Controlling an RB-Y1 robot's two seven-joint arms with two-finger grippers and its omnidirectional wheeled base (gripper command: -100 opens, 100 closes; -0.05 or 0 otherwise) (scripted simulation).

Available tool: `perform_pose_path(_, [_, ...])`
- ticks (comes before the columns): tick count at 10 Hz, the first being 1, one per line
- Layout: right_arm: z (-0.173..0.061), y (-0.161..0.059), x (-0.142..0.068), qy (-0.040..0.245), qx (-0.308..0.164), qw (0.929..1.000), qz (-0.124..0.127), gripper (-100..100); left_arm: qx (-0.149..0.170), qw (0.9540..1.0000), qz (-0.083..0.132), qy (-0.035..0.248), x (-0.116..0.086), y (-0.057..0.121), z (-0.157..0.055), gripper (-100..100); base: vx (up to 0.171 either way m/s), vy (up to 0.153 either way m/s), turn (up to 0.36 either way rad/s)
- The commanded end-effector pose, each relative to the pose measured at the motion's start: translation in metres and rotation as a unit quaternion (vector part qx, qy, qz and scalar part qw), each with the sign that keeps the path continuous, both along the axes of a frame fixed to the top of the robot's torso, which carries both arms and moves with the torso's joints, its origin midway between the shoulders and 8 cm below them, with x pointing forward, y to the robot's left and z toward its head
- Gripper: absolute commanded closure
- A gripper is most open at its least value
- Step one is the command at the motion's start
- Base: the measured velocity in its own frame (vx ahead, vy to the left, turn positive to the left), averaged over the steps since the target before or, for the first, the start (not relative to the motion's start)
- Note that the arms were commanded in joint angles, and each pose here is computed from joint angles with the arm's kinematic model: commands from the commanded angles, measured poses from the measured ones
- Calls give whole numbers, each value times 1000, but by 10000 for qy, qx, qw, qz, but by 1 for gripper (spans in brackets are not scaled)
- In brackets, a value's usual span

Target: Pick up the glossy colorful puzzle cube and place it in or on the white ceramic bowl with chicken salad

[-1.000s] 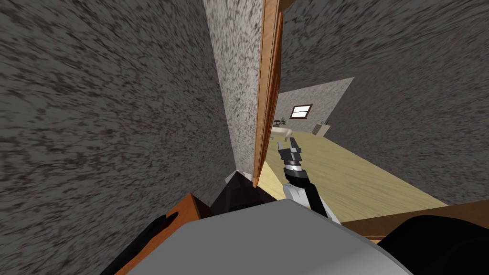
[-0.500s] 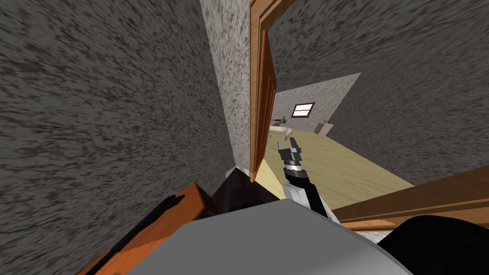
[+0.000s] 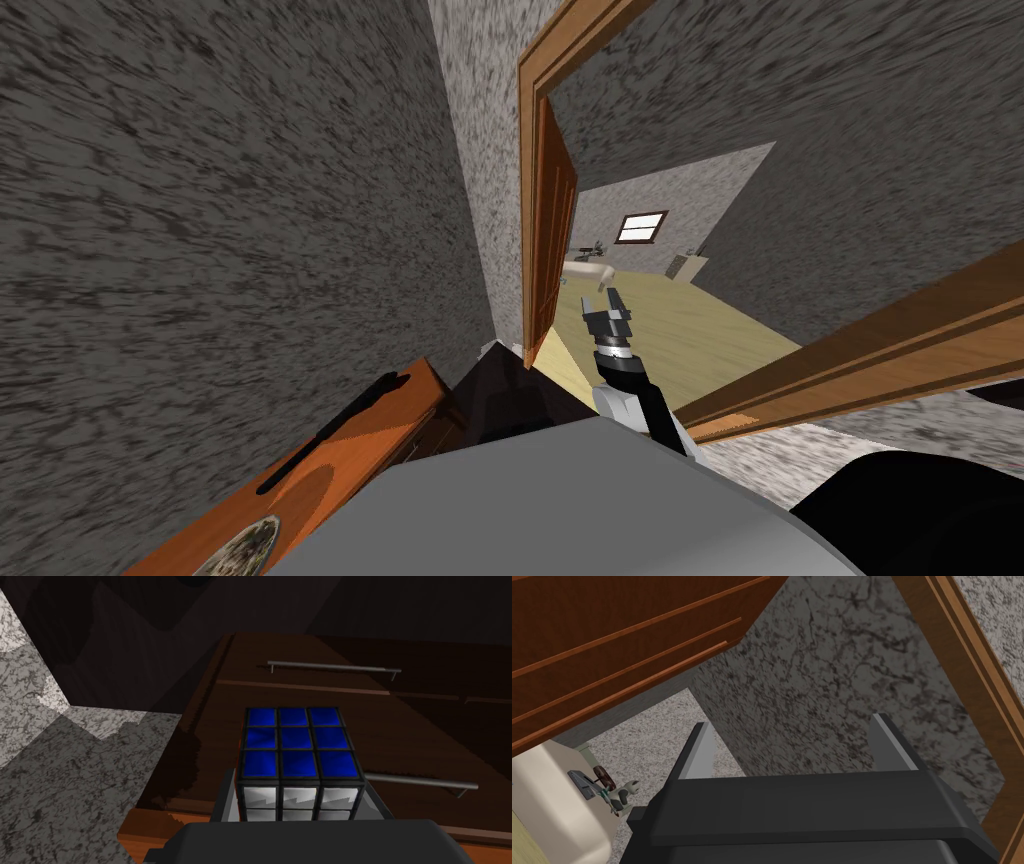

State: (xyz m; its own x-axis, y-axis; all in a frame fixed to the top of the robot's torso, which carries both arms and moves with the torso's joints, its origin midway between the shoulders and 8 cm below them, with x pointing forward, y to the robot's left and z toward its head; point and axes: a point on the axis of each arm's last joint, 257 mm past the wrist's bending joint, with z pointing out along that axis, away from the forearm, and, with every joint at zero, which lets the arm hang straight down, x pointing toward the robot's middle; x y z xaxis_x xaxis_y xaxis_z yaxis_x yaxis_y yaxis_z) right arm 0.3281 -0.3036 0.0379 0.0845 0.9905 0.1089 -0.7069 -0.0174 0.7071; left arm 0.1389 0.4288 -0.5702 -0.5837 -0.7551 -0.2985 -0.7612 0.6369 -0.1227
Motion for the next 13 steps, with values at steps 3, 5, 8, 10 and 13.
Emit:
perform_pose_path(3, [0,0,0,1,0,10000,-1,0,-97,9990,89,-423,36,-2,18,100,-190,64,116])
perform_pose_path(5, [0,0,0,1,-1,10000,-1,0,75,9976,121,-684,48,17,35,100,-106,149,102])
perform_pose_path(8, [0,0,0,2,-1,10000,-1,0,325,9955,134,-878,52,40,52,100,3,117,69])
perform_pose_path(10, [0,0,0,2,-1,10000,-1,0,543,9934,127,-1006,53,59,66,100,33,95,59])
perform_pose_path(13, [0,0,0,2,-1,10000,-1,0,792,9904,106,-1130,53,80,82,100,39,79,35])
